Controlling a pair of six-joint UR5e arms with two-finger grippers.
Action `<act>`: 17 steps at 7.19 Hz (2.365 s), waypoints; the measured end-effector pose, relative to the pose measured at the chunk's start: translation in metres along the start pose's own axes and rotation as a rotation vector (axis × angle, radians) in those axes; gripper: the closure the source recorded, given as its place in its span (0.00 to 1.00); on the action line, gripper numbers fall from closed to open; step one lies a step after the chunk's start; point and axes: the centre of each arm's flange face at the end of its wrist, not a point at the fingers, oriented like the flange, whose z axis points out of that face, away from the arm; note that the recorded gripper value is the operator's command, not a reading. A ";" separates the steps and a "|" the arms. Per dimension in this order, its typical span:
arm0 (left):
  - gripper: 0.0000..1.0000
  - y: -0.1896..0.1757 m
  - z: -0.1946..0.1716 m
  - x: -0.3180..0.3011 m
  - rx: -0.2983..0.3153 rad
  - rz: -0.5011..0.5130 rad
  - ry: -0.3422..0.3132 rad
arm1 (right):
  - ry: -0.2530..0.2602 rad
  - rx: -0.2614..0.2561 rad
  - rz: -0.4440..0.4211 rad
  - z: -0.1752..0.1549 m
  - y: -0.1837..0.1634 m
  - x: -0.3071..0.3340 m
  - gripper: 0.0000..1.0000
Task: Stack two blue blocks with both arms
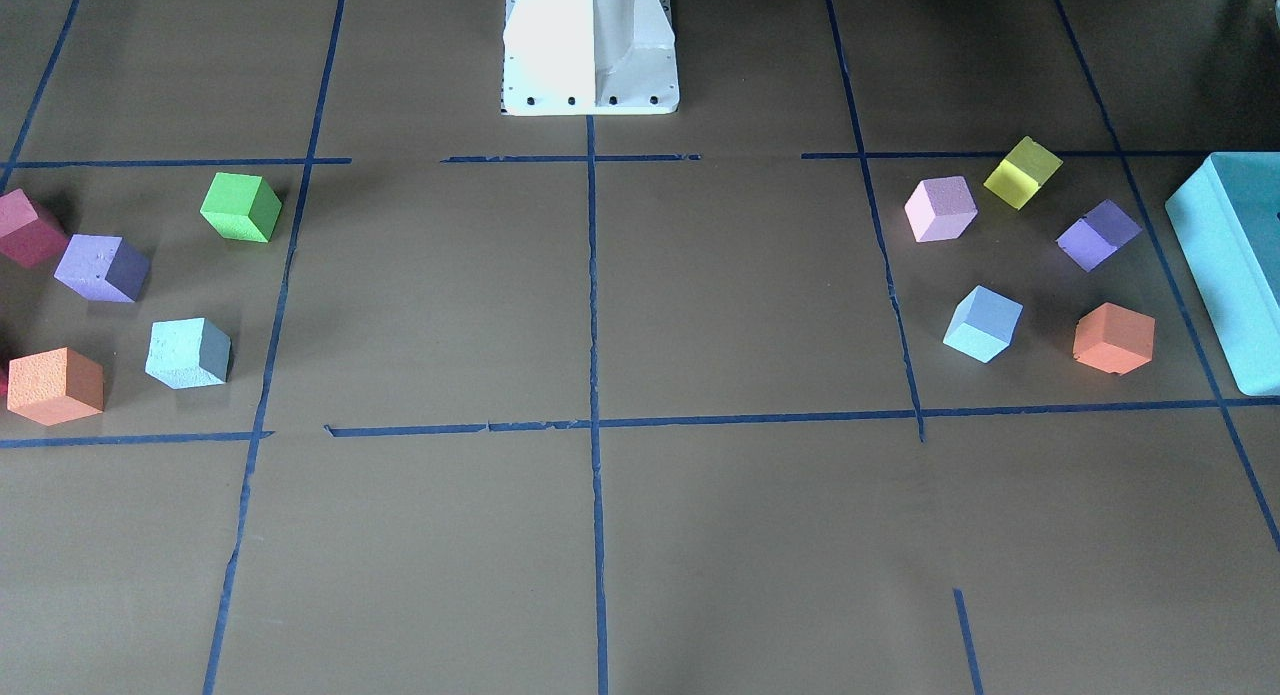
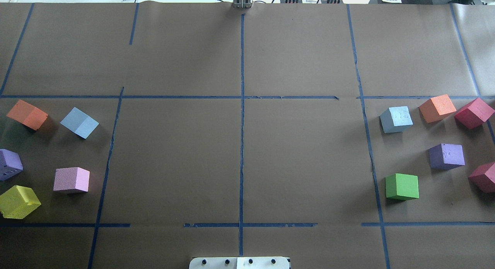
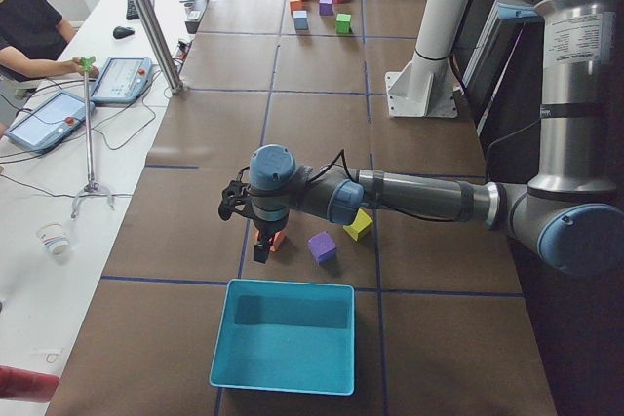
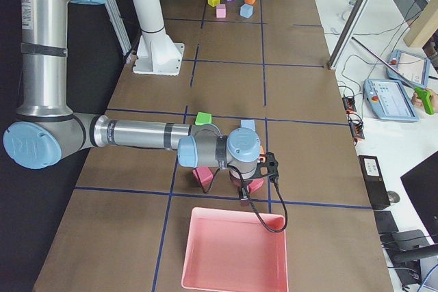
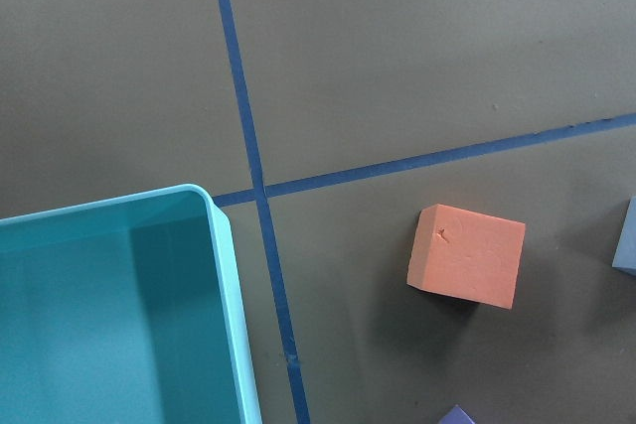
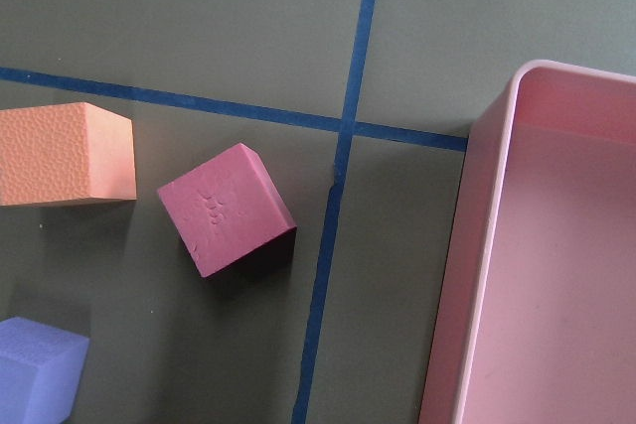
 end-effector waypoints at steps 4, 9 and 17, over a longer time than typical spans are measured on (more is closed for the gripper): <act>0.00 0.005 0.002 0.005 -0.004 0.008 0.028 | -0.054 0.001 0.005 0.002 0.002 -0.005 0.00; 0.00 0.005 -0.003 0.014 0.018 0.035 0.059 | -0.088 -0.039 -0.011 0.035 -0.066 -0.158 0.01; 0.00 0.001 -0.011 0.023 0.034 0.052 0.064 | -0.024 0.039 0.009 0.163 -0.097 -0.319 0.01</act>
